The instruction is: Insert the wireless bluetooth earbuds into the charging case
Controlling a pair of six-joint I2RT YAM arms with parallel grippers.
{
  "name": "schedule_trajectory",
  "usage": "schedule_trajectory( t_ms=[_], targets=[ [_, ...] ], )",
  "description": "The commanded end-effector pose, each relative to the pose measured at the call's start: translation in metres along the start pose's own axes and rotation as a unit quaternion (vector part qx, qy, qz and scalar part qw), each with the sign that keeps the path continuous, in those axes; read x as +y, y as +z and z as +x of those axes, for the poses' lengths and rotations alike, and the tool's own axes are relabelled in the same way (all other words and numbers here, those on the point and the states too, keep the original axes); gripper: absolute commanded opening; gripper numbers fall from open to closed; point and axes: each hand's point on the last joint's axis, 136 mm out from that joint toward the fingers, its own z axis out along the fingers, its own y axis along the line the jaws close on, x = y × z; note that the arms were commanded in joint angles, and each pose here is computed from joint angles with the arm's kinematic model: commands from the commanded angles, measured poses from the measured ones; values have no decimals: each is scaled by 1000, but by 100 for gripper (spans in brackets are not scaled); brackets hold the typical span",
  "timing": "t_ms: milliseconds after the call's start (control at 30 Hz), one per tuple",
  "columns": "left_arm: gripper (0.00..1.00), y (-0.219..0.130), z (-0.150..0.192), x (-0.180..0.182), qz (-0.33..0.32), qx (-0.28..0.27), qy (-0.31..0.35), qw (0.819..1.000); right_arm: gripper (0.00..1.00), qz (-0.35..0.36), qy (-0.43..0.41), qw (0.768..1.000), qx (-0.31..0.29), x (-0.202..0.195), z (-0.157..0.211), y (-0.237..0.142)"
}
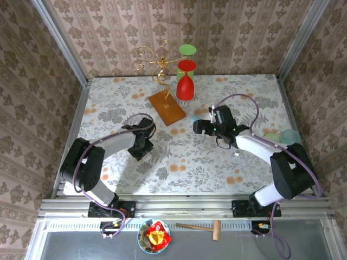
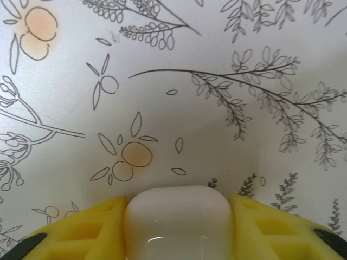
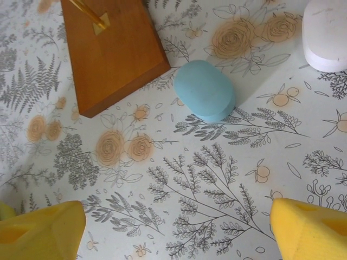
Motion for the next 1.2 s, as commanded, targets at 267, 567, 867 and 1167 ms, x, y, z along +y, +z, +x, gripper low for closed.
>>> schedule_trajectory(
  t_ms=[267, 567, 867, 1167],
  targets=[
    [42, -53, -19, -63, 173, -32, -7, 984, 89, -145, -112, 983, -28, 95, 22, -8],
    [41, -74, -12, -104, 285, -17, -47, 957, 88, -210, -89, 973, -31, 159, 51, 21],
    [41, -86, -10, -104, 302, -18, -37, 952, 66, -250, -61, 966, -20, 182, 53, 50],
    [40, -83, -3, -101, 307, -9, -32, 951, 37, -287, -71, 955, -4, 199, 50, 58]
  ],
)
